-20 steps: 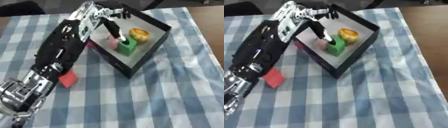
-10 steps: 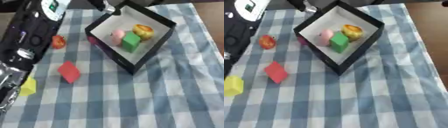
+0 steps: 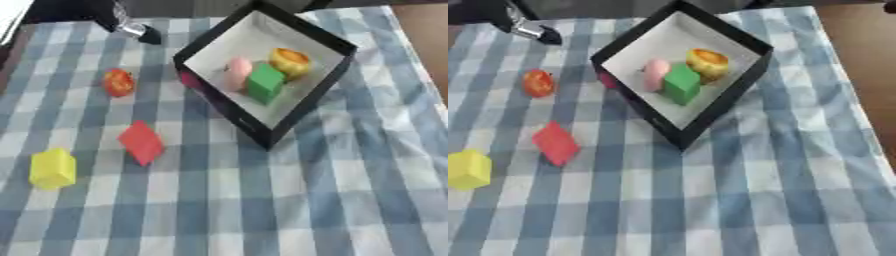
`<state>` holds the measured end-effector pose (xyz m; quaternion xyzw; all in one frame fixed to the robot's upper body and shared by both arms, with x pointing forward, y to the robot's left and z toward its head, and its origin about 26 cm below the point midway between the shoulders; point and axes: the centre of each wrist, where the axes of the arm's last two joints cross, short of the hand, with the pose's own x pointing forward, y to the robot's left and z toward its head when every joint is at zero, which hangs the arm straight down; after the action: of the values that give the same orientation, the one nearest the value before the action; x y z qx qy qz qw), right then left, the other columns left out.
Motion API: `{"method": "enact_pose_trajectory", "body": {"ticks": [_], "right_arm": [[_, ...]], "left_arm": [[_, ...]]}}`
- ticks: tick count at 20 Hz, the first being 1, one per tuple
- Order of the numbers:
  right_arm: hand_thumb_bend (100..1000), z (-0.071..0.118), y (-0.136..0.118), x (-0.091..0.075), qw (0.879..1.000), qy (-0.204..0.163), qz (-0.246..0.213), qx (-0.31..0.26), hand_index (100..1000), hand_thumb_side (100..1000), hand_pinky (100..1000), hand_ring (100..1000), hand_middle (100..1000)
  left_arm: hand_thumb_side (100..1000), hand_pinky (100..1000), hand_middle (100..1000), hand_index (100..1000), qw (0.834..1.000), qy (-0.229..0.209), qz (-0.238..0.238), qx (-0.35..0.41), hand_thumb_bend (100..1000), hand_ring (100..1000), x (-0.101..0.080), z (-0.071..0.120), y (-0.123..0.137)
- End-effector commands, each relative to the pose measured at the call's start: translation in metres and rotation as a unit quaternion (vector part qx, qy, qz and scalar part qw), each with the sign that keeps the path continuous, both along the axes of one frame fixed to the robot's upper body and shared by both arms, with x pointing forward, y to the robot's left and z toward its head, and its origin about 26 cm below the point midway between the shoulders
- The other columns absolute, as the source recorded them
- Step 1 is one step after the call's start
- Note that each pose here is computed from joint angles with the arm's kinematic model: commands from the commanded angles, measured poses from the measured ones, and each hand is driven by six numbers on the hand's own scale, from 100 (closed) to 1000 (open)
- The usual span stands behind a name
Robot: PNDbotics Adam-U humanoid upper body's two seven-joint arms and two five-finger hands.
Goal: Pick up objects on the table and place them in the box.
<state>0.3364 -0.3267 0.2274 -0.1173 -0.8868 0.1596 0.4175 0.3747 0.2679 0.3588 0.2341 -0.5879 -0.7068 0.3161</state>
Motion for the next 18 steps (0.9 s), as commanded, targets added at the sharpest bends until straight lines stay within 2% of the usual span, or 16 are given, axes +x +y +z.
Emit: {"method": "enact_pose_trajectory", "body": {"ticks": [1, 4, 7, 12, 18], "right_arm": [[100, 0.013, -0.004, -0.004, 1.0, -0.017, -0.006, -0.015, 783, 774, 928, 788, 801], [100, 0.013, -0.005, -0.004, 1.0, -0.016, -0.008, -0.016, 781, 781, 928, 786, 800], [100, 0.013, -0.006, -0.004, 1.0, -0.016, -0.011, -0.018, 780, 785, 928, 786, 799], [100, 0.013, -0.002, -0.003, 1.0, -0.015, -0.005, -0.021, 780, 794, 928, 785, 799], [100, 0.012, 0.0, -0.003, 1.0, -0.011, -0.001, -0.022, 778, 800, 928, 785, 798]], "left_arm": [[427, 807, 772, 868, 1.0, -0.012, -0.015, 0.022, 624, 811, -0.017, 0.017, 0.006], [424, 813, 777, 870, 1.0, -0.006, -0.014, 0.025, 624, 817, -0.019, 0.015, 0.007], [420, 814, 778, 871, 0.997, 0.028, -0.018, 0.076, 634, 817, -0.024, -0.003, 0.011], [408, 823, 793, 883, 0.99, 0.063, -0.019, 0.128, 658, 828, -0.044, -0.021, 0.026], [387, 826, 796, 884, 0.984, 0.075, -0.042, 0.153, 689, 830, -0.061, -0.032, 0.024]]}}
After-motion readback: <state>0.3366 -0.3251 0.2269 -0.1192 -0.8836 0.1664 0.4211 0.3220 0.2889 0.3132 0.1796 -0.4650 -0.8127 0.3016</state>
